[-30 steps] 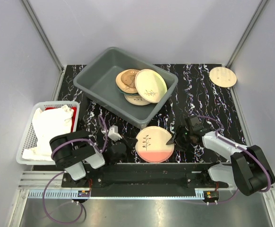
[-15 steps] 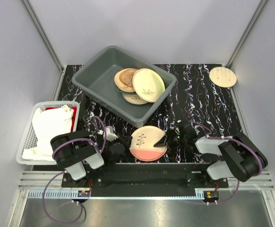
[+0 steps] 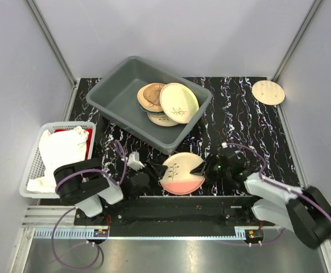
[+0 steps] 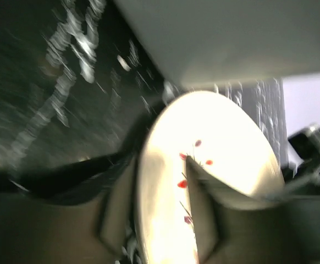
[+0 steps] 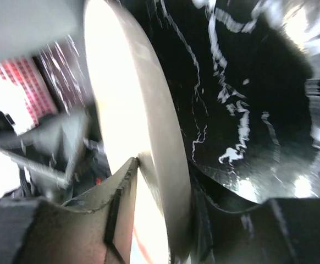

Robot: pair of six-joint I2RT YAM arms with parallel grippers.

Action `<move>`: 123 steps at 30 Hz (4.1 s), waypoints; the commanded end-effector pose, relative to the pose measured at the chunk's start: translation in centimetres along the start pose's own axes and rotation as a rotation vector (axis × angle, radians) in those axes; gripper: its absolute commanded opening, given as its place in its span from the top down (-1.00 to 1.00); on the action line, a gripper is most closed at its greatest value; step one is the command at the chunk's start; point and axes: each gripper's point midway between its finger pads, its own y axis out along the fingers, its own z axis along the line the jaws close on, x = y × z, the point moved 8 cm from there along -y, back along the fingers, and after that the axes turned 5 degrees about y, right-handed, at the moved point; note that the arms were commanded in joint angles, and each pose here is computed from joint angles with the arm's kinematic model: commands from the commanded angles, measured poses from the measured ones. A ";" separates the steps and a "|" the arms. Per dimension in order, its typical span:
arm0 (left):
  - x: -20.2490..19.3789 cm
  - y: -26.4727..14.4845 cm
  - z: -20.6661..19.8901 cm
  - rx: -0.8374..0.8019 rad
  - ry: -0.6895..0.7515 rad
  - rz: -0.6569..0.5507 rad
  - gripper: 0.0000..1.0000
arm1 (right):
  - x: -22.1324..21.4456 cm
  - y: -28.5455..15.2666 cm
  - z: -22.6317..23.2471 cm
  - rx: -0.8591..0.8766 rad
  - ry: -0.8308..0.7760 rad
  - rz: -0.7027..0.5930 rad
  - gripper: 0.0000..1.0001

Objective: Place the plates into the plastic bin on the countertop
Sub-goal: Pick up the plate from the corner of the board, then place the plate in the plastic bin.

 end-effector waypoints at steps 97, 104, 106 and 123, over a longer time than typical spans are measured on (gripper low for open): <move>27.3 -7.3 -5.6 0.002 0.648 -0.017 -0.98 | 24.6 3.6 21.2 0.344 -0.133 -0.340 -0.17; 27.4 -7.3 -5.7 0.001 0.648 -0.020 -0.98 | 24.6 1.5 21.2 0.213 -0.178 -0.431 -0.42; 27.3 -7.3 -5.7 -0.002 0.648 -0.018 -0.98 | 24.5 0.8 20.7 0.143 -0.187 -0.451 -0.48; 27.3 -7.4 -5.6 -0.003 0.650 -0.016 -0.98 | 24.1 -5.3 20.5 0.017 -0.260 -0.546 -0.63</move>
